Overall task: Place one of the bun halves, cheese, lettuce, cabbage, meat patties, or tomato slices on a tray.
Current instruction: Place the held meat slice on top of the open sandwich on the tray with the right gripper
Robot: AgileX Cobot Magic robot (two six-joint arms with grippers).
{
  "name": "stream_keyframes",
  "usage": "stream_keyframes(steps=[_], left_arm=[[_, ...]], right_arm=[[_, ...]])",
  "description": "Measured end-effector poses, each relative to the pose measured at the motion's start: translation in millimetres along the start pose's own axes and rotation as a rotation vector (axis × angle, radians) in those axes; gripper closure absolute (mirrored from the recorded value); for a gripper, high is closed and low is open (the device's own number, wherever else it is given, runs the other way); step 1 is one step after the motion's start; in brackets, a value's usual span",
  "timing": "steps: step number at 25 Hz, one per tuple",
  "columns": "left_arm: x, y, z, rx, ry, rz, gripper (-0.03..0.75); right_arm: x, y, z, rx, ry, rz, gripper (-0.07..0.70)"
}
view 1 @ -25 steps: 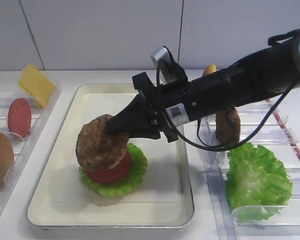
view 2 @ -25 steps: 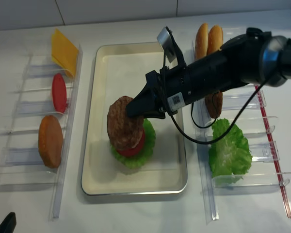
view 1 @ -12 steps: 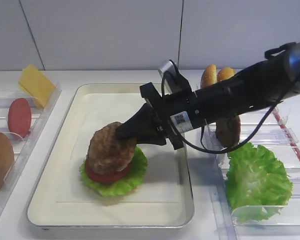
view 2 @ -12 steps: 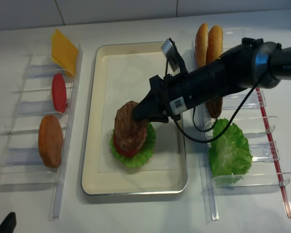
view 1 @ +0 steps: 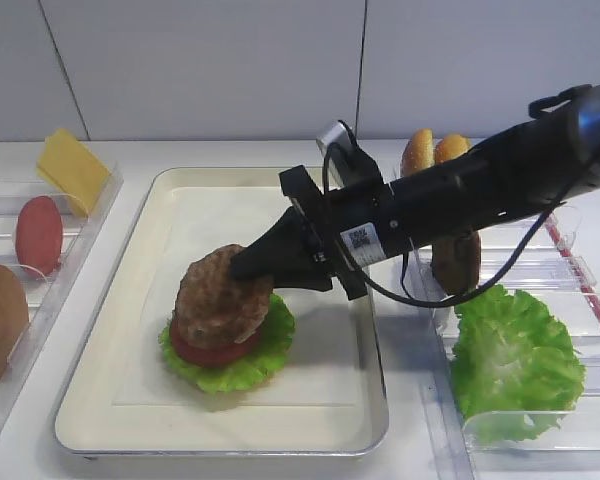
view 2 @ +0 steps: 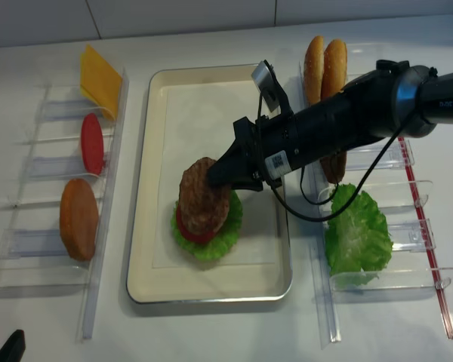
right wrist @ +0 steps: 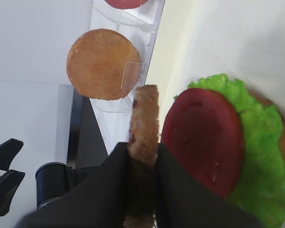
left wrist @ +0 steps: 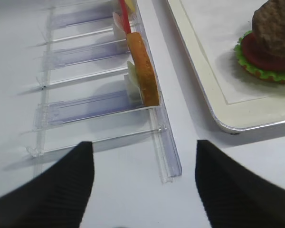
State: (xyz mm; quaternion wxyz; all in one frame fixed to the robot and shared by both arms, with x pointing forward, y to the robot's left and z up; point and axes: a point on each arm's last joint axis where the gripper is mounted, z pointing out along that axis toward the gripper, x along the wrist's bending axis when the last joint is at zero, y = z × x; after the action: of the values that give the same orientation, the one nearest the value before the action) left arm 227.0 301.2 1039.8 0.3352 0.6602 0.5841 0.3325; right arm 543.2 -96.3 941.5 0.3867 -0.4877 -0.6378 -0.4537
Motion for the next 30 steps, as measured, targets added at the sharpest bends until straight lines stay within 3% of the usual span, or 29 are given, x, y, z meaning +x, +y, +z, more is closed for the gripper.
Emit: stream_keyframes(steps=[16,30], left_arm=[[0.0,0,0,0.0,0.0,0.0,0.251],[0.1,0,0,0.0,0.001,0.0,0.251]], right_arm=[[3,-6,9,0.037,0.001,0.01,0.467],[-7,-1,2,0.016,-0.009,0.037,0.467]])
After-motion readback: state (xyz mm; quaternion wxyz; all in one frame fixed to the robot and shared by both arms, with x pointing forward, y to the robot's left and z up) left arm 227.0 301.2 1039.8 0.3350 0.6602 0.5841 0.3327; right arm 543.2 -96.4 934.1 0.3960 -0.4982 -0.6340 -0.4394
